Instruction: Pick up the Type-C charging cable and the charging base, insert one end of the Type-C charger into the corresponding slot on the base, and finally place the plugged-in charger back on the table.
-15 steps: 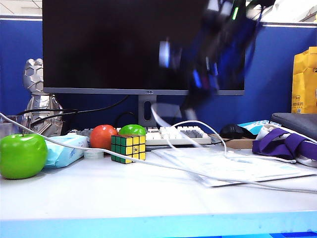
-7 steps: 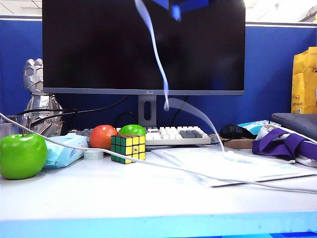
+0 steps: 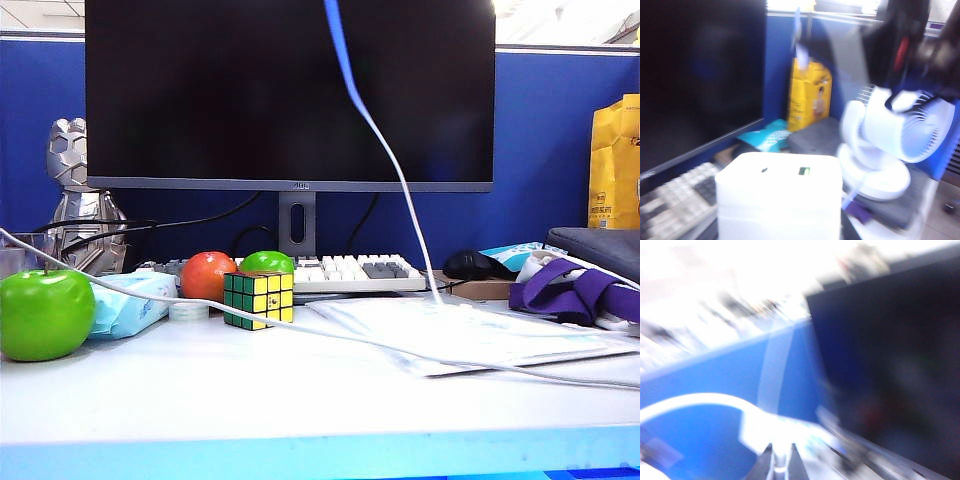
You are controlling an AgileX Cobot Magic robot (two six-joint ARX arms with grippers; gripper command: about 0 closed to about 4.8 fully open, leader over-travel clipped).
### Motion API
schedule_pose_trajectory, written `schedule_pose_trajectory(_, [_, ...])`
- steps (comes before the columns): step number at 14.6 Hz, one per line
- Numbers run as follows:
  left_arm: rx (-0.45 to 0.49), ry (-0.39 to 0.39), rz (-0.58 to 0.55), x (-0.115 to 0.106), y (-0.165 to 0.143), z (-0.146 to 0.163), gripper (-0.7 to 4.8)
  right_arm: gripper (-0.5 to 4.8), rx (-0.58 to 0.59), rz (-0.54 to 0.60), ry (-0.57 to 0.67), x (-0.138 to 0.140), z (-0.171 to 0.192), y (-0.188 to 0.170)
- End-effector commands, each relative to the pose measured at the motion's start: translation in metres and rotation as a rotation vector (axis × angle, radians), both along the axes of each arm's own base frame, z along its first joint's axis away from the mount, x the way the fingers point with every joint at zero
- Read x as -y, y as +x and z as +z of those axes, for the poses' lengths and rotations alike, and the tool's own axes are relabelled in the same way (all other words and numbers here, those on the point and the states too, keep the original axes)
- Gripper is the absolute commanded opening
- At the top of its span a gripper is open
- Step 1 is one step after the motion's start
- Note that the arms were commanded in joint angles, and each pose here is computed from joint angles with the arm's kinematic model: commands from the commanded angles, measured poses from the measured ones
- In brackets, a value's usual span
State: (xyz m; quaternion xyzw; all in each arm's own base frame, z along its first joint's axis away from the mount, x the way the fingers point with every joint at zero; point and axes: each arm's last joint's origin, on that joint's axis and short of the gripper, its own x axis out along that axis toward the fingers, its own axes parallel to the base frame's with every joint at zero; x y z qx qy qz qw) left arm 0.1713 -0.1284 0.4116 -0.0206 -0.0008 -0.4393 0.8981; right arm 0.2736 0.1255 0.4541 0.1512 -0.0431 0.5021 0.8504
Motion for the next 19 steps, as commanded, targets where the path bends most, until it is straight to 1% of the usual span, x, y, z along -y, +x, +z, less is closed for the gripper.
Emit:
schedule_pose_trajectory(1, [0.088, -0.050, -0.152, 0.001, -0.006, 0.011, -0.05, -0.01, 0.034, 0.162, 0.166, 0.002, 0.022, -0.013])
schedule_pose_trajectory(2, [0.113, -0.062, -0.189, 0.002, -0.007, 0.014, -0.05, -0.02, 0.035, 0.216, 0.206, 0.003, 0.027, -0.017])
schedule_pose_trajectory(3, [0.142, -0.073, -0.231, 0.002, -0.009, 0.016, -0.06, -0.02, 0.039, 0.294, 0.270, 0.005, 0.035, -0.023])
schedule_pose_trajectory(4, [0.150, -0.077, -0.237, 0.002, -0.009, 0.017, -0.06, -0.02, 0.059, 0.331, 0.299, 0.006, 0.040, -0.028])
schedule_pose_trajectory(6, [0.158, -0.101, -0.240, 0.002, -0.009, 0.020, -0.06, -0.02, 0.120, 0.419, 0.313, 0.007, 0.046, -0.038])
schedule_pose_trajectory(8, [0.150, -0.145, -0.277, 0.002, -0.010, 0.023, -0.06, -0.02, 0.114, 0.497, 0.295, 0.000, 0.047, -0.044])
schedule_pose_trajectory(12, [0.110, -0.220, -0.381, 0.006, -0.008, 0.027, -0.05, -0.02, 0.081, 0.596, 0.292, -0.025, 0.044, -0.054])
schedule_pose_trajectory(15, [0.108, -0.235, -0.405, 0.008, -0.006, 0.027, -0.05, -0.02, 0.082, 0.600, 0.290, -0.027, 0.043, -0.053])
schedule_pose_trajectory(17, [0.109, -0.266, -0.443, 0.008, -0.007, 0.030, -0.05, -0.02, 0.069, 0.601, 0.277, -0.029, 0.037, -0.050])
schedule_pose_trajectory(19, [0.109, -0.270, -0.451, 0.008, -0.007, 0.031, -0.06, -0.02, 0.051, 0.630, 0.266, -0.037, 0.033, -0.050])
